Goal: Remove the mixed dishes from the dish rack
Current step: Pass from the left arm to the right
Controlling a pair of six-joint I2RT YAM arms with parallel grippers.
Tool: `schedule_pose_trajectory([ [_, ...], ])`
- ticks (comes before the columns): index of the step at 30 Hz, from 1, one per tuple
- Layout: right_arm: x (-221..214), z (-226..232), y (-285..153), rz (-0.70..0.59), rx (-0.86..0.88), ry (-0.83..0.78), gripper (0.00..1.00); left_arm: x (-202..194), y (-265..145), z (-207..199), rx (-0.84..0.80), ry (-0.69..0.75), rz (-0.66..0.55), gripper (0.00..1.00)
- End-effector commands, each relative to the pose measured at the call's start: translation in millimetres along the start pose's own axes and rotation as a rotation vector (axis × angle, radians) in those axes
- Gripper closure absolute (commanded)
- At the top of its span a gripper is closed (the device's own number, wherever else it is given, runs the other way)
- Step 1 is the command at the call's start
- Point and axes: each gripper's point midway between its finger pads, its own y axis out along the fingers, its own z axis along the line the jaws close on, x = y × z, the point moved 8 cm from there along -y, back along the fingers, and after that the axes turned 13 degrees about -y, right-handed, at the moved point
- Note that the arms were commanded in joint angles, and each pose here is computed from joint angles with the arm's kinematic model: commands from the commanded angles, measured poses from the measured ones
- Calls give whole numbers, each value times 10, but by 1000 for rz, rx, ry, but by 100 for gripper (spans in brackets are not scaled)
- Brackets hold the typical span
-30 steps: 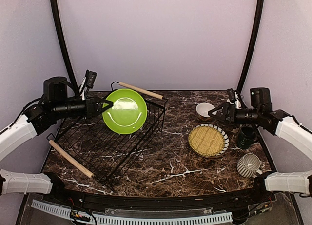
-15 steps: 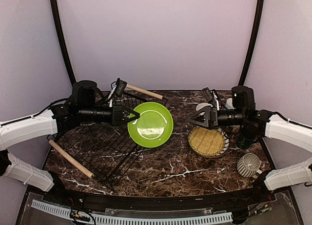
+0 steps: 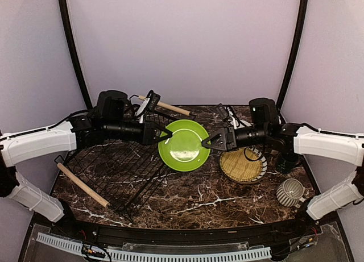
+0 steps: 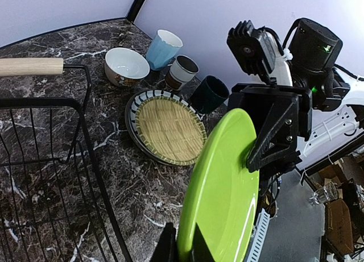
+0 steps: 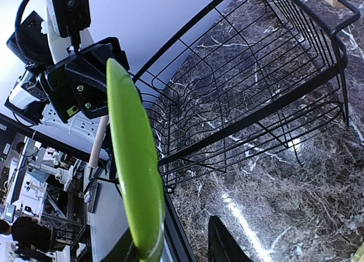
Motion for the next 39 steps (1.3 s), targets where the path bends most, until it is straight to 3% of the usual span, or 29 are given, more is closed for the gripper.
schedule_pose_trajectory([
  [1, 109, 54, 20, -17, -3, -34, 71, 81, -6, -87, 26, 26, -6, 99],
  [9, 121, 48, 46, -12, 9, -32, 100, 73, 97, -79, 38, 25, 31, 99],
  [14, 126, 38, 26, -18, -21, -38, 100, 77, 113, -68, 64, 22, 47, 98],
  [16, 131, 27, 10, -23, -47, -41, 100, 87, 103, -48, 99, 21, 47, 89],
  [22, 140, 68, -105, -47, -94, -57, 100, 120, 33, -75, 124, 32, 32, 40],
  [28, 179, 94, -264, -92, -128, -70, 100, 161, -86, -137, 129, 78, -7, 22],
  [39, 147, -67, -826, -228, -259, 0, 100, 198, -349, -192, 179, 141, -96, 9],
])
